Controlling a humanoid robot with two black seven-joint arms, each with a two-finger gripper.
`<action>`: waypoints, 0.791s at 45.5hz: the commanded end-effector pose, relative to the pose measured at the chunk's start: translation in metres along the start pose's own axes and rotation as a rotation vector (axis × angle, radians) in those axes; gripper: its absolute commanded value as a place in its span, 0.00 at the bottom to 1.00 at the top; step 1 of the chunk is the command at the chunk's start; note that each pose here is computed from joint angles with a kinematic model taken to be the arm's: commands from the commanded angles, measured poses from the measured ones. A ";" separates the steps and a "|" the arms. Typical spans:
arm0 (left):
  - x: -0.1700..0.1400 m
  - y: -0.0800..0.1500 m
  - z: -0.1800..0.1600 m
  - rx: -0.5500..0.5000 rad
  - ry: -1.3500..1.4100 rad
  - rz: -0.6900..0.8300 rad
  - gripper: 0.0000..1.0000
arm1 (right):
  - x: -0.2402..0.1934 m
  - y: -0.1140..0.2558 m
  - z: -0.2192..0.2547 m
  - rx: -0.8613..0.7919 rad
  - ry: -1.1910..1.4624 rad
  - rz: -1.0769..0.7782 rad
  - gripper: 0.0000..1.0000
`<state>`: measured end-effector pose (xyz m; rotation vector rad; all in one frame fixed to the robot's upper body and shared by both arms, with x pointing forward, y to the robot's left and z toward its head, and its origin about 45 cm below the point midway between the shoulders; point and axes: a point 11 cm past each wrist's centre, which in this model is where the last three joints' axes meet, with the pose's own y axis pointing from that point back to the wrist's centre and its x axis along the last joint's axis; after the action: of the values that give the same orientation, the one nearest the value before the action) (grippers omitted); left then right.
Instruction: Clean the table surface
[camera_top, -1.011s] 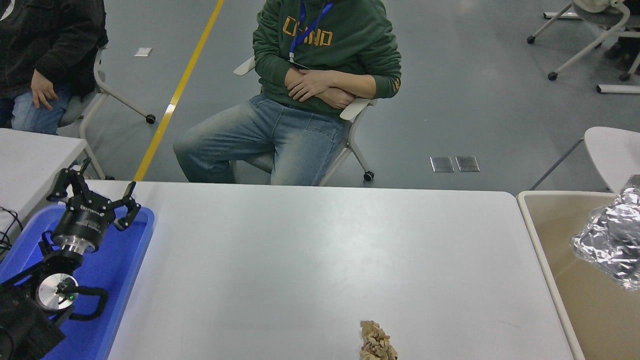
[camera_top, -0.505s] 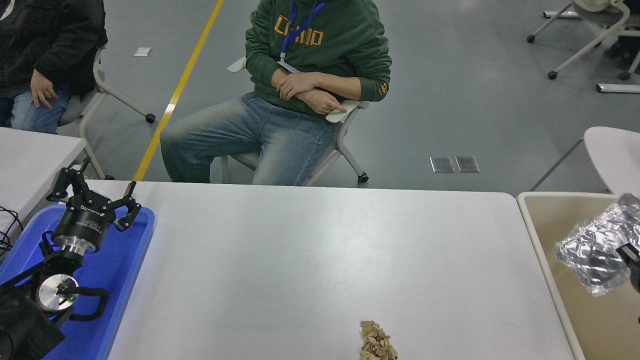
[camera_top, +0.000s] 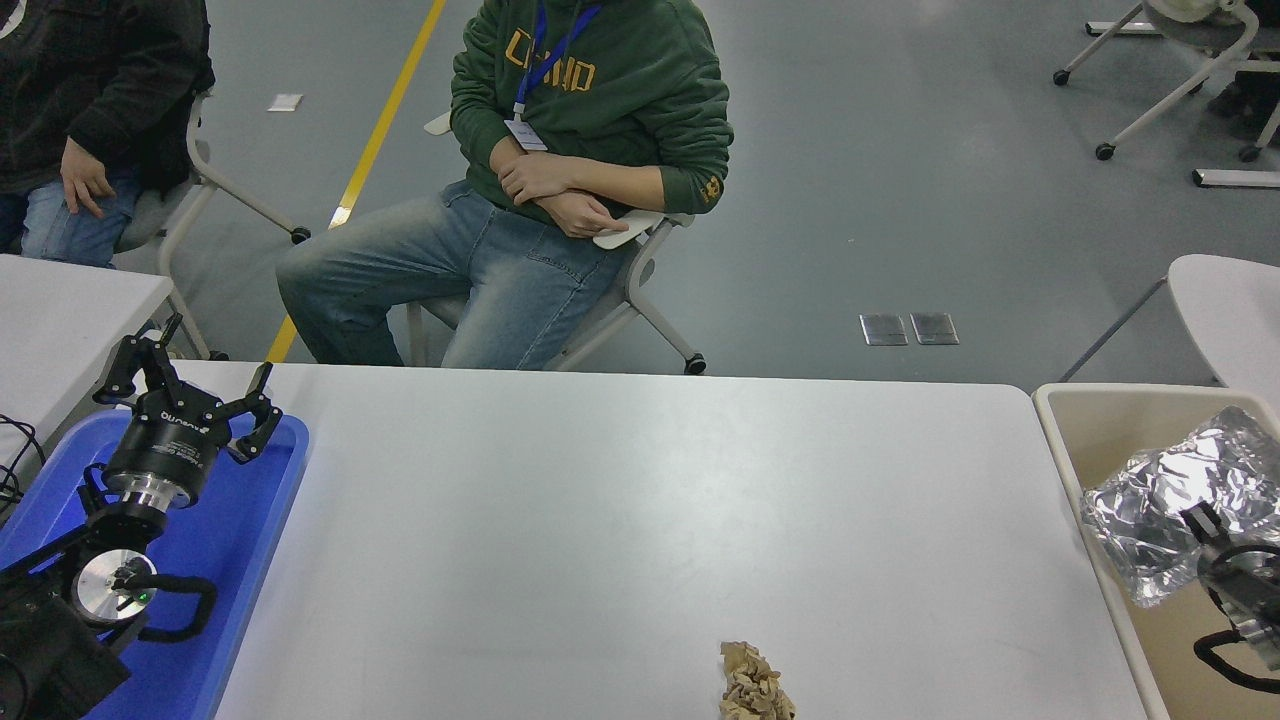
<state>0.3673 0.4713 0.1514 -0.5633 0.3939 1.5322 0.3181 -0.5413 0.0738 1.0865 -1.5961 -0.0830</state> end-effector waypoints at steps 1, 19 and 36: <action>0.000 0.000 0.000 0.000 0.000 0.000 1.00 | 0.002 0.000 0.002 -0.015 -0.047 0.011 0.00; 0.000 0.000 0.000 0.003 -0.001 -0.001 1.00 | 0.009 0.000 -0.007 -0.002 -0.084 0.021 1.00; 0.000 0.000 0.000 0.001 -0.001 -0.001 1.00 | 0.017 0.001 -0.021 0.027 -0.102 0.004 1.00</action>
<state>0.3674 0.4712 0.1513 -0.5621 0.3942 1.5319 0.3311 -0.5445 0.0894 1.0843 -1.6907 -0.1070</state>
